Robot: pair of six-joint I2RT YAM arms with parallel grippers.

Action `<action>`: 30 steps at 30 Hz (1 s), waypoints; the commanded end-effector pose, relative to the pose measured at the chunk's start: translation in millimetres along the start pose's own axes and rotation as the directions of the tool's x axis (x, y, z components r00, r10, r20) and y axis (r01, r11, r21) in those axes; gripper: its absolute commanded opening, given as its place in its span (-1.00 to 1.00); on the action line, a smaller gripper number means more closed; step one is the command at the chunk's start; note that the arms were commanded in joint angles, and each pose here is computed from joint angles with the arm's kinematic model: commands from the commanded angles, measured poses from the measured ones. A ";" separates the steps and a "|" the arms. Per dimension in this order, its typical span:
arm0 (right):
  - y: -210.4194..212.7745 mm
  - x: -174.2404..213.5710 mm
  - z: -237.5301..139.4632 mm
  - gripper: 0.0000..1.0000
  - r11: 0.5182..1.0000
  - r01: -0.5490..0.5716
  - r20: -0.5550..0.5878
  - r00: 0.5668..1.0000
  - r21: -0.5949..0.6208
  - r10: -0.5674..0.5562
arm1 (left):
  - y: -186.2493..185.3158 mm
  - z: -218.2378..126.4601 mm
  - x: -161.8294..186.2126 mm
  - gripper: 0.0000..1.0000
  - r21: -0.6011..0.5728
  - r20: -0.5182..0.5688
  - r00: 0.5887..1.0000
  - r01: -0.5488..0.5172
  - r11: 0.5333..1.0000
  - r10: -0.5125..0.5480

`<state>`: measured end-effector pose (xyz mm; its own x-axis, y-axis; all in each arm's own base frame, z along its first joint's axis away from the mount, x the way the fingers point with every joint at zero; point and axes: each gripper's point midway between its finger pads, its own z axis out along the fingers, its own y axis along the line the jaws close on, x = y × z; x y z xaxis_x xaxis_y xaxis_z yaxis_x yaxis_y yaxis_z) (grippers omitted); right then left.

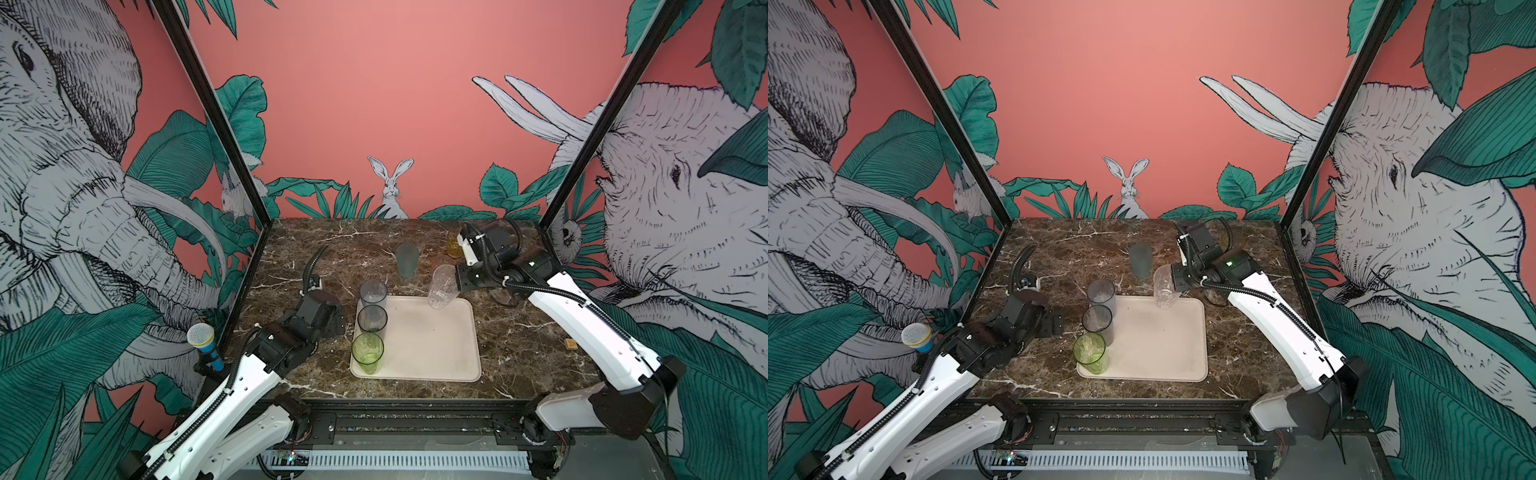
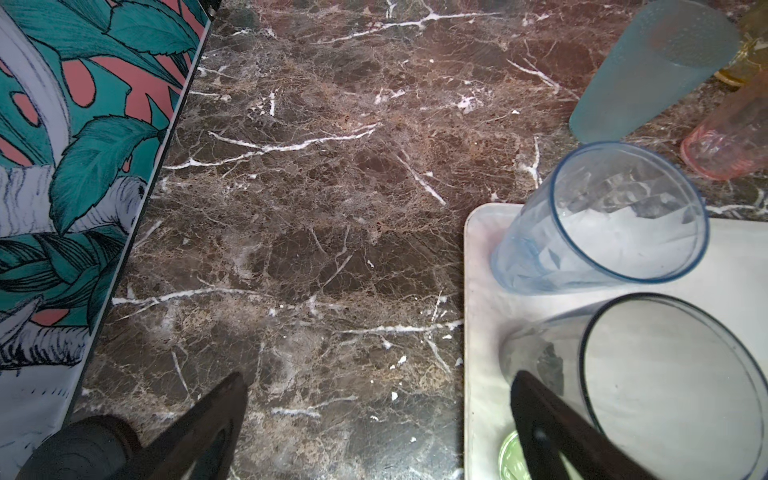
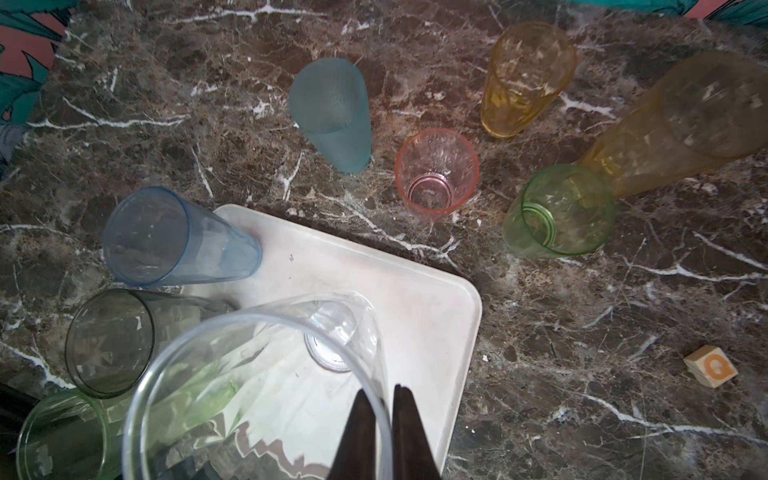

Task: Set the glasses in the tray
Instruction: 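Lift the clear glass and carry it over the tray with the right gripper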

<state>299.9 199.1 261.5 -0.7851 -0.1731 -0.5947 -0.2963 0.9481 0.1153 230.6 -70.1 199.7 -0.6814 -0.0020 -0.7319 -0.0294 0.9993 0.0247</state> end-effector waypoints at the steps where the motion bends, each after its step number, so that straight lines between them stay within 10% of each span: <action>1: 10.6 -13.6 3.8 -1.00 0.999 -0.035 0.084 0.996 -0.017 0.036 | 3.2 -2.6 -6.9 0.99 -0.010 0.025 0.999 0.033 0.999 -0.032; 30: 40.1 18.9 93.0 -1.00 1.000 0.030 -0.024 0.999 -0.010 -0.030 | 3.1 0.8 -1.5 0.99 -0.010 0.016 0.999 0.036 0.999 -0.036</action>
<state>318.7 252.1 182.7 -0.8024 -0.2168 -0.5559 -0.3250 0.9402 0.1023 230.9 -70.3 200.2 -0.6794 -0.0080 -0.7338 -0.0324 0.9993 0.0190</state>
